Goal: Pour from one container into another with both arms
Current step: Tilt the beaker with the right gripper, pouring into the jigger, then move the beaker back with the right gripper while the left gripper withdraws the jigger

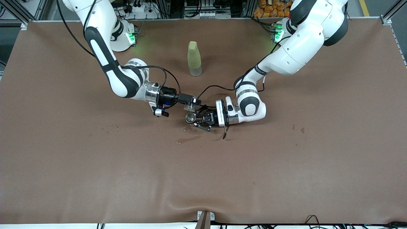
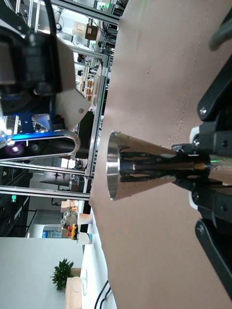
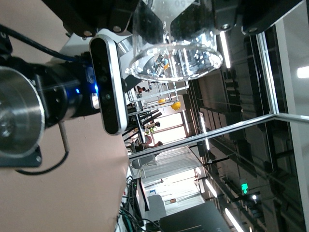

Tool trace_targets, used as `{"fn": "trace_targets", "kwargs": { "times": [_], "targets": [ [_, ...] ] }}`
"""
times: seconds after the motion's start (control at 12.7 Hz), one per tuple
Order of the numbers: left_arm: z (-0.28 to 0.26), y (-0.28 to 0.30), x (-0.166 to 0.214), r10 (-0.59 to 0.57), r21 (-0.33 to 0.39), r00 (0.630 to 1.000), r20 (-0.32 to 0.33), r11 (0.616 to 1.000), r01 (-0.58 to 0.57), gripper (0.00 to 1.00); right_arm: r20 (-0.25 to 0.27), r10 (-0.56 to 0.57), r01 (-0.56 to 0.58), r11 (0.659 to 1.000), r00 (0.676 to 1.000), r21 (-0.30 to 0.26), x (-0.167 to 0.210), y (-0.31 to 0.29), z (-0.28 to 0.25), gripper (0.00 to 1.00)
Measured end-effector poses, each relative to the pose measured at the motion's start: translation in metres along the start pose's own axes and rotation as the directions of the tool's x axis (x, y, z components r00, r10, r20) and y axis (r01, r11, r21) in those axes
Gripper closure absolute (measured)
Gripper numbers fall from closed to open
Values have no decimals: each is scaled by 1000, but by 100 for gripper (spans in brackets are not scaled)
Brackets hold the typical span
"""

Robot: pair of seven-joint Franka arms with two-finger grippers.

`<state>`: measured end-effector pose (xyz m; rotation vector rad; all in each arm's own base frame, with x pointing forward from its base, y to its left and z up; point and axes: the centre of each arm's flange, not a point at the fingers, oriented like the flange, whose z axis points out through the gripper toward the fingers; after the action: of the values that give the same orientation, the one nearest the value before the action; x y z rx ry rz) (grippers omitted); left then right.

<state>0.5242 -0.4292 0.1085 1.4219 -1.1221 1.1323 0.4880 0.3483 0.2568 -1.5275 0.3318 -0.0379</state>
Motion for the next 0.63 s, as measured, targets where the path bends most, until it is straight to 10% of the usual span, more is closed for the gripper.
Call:
{"fn": "trace_targets", "kwargs": {
  "times": [0.31, 0.63],
  "targets": [
    [-5, 3, -7, 15, 0, 1000, 10, 1000, -15, 79, -7, -440, 440, 898, 898, 15, 6, -17, 2, 83],
    [-13, -6, -5, 17, 18, 1000, 7, 1000, -17, 79, 121, -775, 780, 626, 620, 14, 36, -70, -22, 83]
  ]
}}
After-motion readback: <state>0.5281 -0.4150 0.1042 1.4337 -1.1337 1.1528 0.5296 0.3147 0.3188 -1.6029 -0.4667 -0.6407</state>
